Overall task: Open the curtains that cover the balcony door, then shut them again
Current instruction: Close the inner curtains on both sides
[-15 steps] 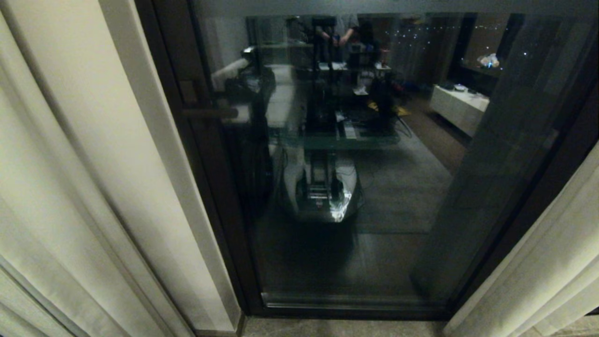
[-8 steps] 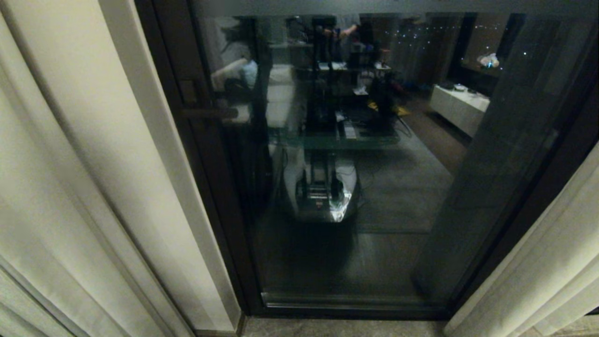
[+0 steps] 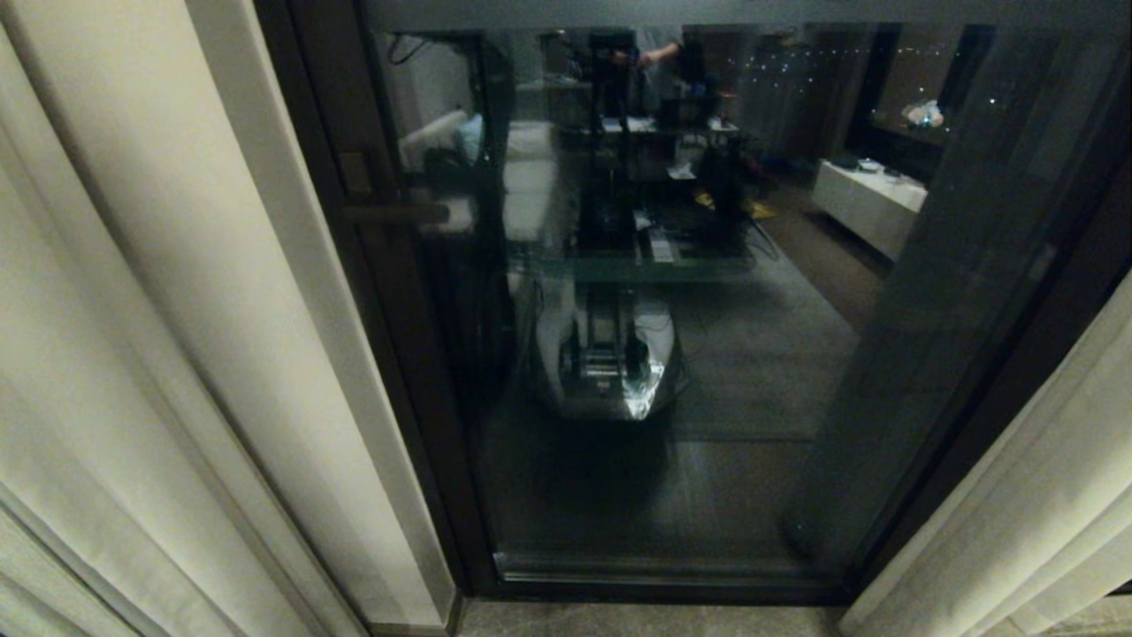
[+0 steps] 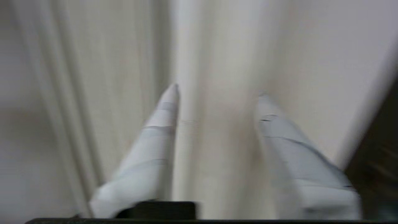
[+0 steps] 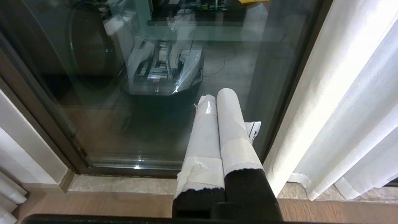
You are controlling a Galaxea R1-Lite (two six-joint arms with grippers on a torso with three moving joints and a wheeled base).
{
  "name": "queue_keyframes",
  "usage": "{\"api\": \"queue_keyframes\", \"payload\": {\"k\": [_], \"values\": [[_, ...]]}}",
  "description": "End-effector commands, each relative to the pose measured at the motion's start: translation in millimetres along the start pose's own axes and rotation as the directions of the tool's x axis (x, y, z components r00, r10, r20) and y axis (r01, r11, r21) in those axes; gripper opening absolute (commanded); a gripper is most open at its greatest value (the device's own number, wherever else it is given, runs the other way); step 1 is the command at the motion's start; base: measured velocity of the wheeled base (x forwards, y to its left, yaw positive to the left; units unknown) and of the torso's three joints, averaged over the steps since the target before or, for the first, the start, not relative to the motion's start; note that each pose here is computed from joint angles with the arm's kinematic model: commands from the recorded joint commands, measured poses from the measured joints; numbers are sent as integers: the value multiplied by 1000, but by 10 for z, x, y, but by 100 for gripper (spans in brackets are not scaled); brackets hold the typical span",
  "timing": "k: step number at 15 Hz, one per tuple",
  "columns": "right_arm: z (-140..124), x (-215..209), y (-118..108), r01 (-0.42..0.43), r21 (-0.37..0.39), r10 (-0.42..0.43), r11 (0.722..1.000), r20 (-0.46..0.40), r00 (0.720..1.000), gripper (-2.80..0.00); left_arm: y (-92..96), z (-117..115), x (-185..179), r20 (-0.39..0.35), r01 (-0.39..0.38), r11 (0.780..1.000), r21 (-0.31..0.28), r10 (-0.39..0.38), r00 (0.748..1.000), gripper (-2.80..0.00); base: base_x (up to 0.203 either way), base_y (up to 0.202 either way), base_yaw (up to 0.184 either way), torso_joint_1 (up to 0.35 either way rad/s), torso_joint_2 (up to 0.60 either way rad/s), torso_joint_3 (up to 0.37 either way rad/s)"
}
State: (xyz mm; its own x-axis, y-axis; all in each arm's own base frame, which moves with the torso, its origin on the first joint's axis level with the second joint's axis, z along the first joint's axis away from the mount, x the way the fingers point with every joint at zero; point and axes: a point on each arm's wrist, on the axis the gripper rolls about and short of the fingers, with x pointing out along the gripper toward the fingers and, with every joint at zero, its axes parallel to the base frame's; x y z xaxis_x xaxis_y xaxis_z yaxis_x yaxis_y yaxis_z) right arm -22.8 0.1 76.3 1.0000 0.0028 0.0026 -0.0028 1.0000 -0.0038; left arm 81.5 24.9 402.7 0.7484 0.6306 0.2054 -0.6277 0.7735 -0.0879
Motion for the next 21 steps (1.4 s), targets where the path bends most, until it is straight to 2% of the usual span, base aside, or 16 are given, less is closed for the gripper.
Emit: {"api": "queue_keyframes", "payload": {"k": [1,4,6,9,16,21], "values": [[0,0,0,0,-1,0,1000,1,1000,-280,-63,-25,336,-26,-95,995,41,96,995,0,0,0,0,0,0,0],[0,0,0,0,-1,0,1000,1,1000,-280,13,-76,526,-40,-198,977,77,202,979,0,0,0,0,0,0,0],[0,0,0,0,-1,0,1000,1,1000,-280,51,-146,668,-62,-223,970,99,229,971,0,0,0,0,0,0,0],[0,0,0,0,-1,0,1000,1,1000,-280,126,-185,878,-80,-184,977,108,193,978,0,0,0,0,0,0,0],[0,0,0,0,-1,0,1000,0,1000,-280,112,-169,1379,-87,-46,999,18,48,995,0,0,0,0,0,0,0],[0,0,0,0,-1,0,1000,1,1000,-280,155,-149,1676,-66,-63,998,16,64,996,0,0,0,0,0,0,0]]}}
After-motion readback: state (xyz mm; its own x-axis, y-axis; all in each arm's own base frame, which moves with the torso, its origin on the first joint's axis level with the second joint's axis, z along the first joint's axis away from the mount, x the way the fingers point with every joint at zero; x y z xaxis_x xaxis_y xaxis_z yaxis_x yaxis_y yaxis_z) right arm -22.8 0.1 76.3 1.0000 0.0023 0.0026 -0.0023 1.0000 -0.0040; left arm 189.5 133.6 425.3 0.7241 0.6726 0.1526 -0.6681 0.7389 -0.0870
